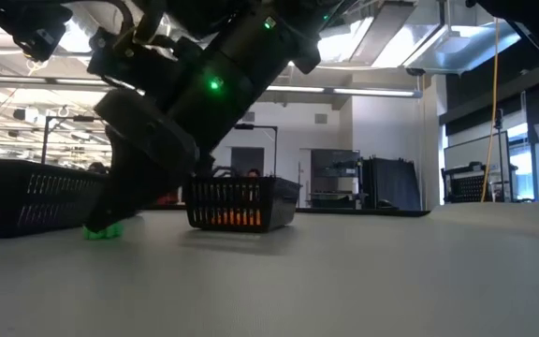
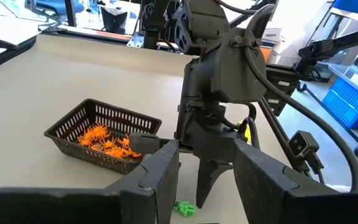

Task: Sort Halloween decoration
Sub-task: Put the green alien toy into the top left black basket

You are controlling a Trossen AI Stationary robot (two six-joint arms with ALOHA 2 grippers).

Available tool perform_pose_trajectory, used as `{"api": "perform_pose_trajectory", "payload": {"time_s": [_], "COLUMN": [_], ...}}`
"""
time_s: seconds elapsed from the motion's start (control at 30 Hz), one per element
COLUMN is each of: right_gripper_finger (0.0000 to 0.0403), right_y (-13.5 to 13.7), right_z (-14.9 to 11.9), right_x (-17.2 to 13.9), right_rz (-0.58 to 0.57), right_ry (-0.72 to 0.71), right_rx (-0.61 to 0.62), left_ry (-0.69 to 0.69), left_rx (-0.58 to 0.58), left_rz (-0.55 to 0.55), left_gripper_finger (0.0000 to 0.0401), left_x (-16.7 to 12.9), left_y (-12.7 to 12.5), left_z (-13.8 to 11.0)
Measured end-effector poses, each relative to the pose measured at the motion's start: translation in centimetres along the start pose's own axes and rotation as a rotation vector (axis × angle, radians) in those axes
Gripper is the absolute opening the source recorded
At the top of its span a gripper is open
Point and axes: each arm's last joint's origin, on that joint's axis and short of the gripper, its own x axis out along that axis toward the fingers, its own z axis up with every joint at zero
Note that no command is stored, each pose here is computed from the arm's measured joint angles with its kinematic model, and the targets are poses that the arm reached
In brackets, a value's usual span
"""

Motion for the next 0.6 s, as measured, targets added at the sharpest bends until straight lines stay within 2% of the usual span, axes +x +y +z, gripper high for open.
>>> {"api": "perform_pose_trajectory", "payload": {"time_s": [0.43,0.6], "right_gripper_finger": [0.0201,0.0172], "right_y": [0.4,0.7], "right_z": [-0.6,-0.6], "right_x": [1.1,1.0], "right_rz": [0.050,0.048], "right_ry": [0.001,0.004], "right_rx": [0.044,0.036], "left_ry": [0.000,0.000], "left_rx": [-0.001,-0.001], "left_rz": [0.000,-0.001], "left_gripper_finger": [0.0140,0.0140], "left_x": [0.0,0.0], "left_y": [0.0,0.0], "left_z": [0.0,0.0]}}
